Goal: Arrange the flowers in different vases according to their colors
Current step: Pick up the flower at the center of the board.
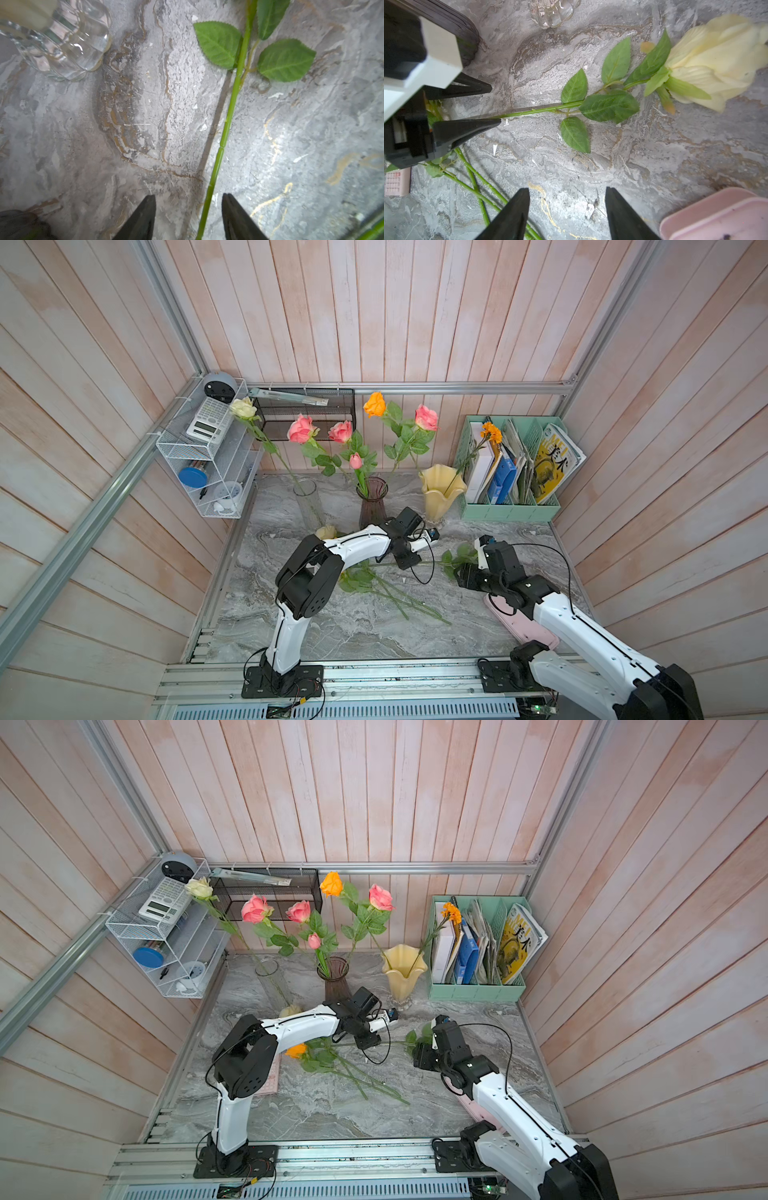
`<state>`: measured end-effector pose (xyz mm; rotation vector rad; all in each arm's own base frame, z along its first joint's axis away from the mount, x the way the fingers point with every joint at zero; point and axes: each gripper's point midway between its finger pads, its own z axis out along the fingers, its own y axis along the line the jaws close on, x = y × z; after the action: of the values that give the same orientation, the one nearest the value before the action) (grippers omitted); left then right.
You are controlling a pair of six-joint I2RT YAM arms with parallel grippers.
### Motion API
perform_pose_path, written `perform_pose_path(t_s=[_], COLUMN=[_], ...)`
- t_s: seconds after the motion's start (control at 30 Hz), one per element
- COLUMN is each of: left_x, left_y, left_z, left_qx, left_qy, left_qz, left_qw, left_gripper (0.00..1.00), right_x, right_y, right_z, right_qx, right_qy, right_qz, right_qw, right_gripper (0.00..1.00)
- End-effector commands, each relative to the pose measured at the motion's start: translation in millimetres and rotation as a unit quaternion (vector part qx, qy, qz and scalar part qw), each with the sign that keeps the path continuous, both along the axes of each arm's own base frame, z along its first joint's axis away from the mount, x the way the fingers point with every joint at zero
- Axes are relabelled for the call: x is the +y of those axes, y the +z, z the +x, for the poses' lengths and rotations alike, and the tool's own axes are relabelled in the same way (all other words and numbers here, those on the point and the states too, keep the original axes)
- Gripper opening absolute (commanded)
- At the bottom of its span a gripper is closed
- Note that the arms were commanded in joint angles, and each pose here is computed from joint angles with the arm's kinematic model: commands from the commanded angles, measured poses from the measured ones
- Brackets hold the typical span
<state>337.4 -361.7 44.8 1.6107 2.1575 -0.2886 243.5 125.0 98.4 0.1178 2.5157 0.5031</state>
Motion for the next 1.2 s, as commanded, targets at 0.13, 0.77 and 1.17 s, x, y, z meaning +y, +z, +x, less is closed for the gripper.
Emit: perform_pose_path(t_s=[0.13, 0.77, 1.17], left_x=[3, -13, -23], left_y=[-28, 7, 113], left_z=[3, 4, -8], left_qx=[0.004, -0.035, -0.088], left_qy=[0.001, 0.033, 0.057], left_qz=[0.041, -0.014, -0.157], left_qw=[0.999, 0.999, 0.982], left_gripper=[0.51, 0.02, 0.00], right_x=[1, -6, -13], right_y=[-5, -3, 17], right_z=[-4, -6, -8], right_qx=[0.008, 0.002, -0.027], right_qy=[0.008, -0.006, -0.005], right_qz=[0.004, -0.003, 0.003], right_qw=[1.000, 1.000, 1.000], right_gripper=[0.64, 0.64, 0.64])
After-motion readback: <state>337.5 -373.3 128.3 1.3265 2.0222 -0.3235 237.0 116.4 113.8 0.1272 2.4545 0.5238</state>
